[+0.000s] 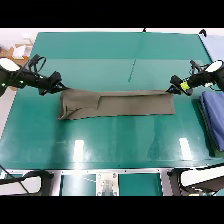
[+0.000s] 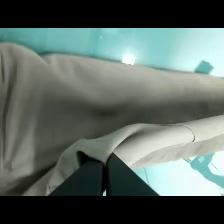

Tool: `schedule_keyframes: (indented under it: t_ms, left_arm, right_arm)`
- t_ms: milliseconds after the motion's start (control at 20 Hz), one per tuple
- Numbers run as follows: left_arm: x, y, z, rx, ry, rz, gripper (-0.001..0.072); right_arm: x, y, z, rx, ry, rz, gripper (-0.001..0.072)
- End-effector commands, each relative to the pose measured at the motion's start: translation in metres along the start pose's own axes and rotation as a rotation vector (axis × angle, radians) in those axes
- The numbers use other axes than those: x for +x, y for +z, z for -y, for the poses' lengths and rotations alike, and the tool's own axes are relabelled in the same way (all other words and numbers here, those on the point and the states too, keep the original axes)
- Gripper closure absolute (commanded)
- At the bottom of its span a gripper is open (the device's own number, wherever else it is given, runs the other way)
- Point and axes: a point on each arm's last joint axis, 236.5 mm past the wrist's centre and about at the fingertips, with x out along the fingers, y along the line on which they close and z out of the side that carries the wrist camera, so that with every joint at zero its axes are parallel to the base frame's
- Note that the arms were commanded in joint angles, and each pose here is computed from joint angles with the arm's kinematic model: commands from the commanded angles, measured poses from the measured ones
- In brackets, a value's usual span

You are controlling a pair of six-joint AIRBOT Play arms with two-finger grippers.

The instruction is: Fold the shirts.

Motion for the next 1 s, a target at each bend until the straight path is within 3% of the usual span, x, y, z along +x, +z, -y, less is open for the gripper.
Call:
schedule_keyframes:
  t_ms: [0, 50, 100, 150, 300, 500, 600, 650, 700, 750, 950]
  left_arm:
    - [0.02, 0.021, -0.005, -0.002, -0.02, 0.05, 0.0679]
    - [0.02, 0.034, -0.003, 0.026, -0.03, 0.096, 0.0406]
    - [0.014, 0.054, 0.002, 0.045, -0.033, 0.168, 0.0066]
    - [0.003, 0.076, 0.01, 0.063, -0.038, 0.245, -0.001]
    - [-0.049, 0.125, 0.028, 0.102, -0.061, 0.4, -0.0011]
    - [-0.08, 0.117, 0.019, 0.089, -0.066, 0.322, -0.0011]
    - [-0.076, 0.104, 0.013, 0.089, -0.054, 0.261, 0.0002]
    - [-0.075, 0.098, 0.013, 0.093, -0.052, 0.237, 0.0284]
    - [-0.074, 0.094, 0.013, 0.105, -0.051, 0.221, 0.0618]
    - [-0.073, 0.092, 0.014, 0.102, -0.054, 0.21, 0.0685]
    - [-0.071, 0.085, 0.015, 0.095, -0.059, 0.181, 0.0686]
  right_arm:
    - [0.022, 0.012, 0.001, 0.009, 0.007, -0.008, 0.0557]
    - [0.02, 0.026, -0.005, 0.014, 0.028, 0.039, 0.0394]
    - [0.013, 0.048, -0.012, 0.015, 0.054, 0.11, 0.0305]
    - [0.001, 0.068, -0.021, 0.012, 0.079, 0.174, 0.0236]
    - [-0.048, 0.097, -0.028, -0.018, 0.116, 0.238, 0.0214]
    - [-0.064, 0.067, 0.016, -0.058, 0.095, 0.08, 0.0198]
    - [-0.05, 0.041, 0.04, -0.095, 0.099, -0.053, 0.0198]
    - [-0.041, 0.028, 0.05, -0.1, 0.107, -0.113, 0.0198]
    - [-0.032, 0.02, 0.057, -0.107, 0.114, -0.148, 0.0198]
    - [-0.022, 0.011, 0.063, -0.125, 0.121, -0.182, 0.0198]
    - [0.019, -0.008, 0.071, -0.164, 0.143, -0.248, 0.0199]
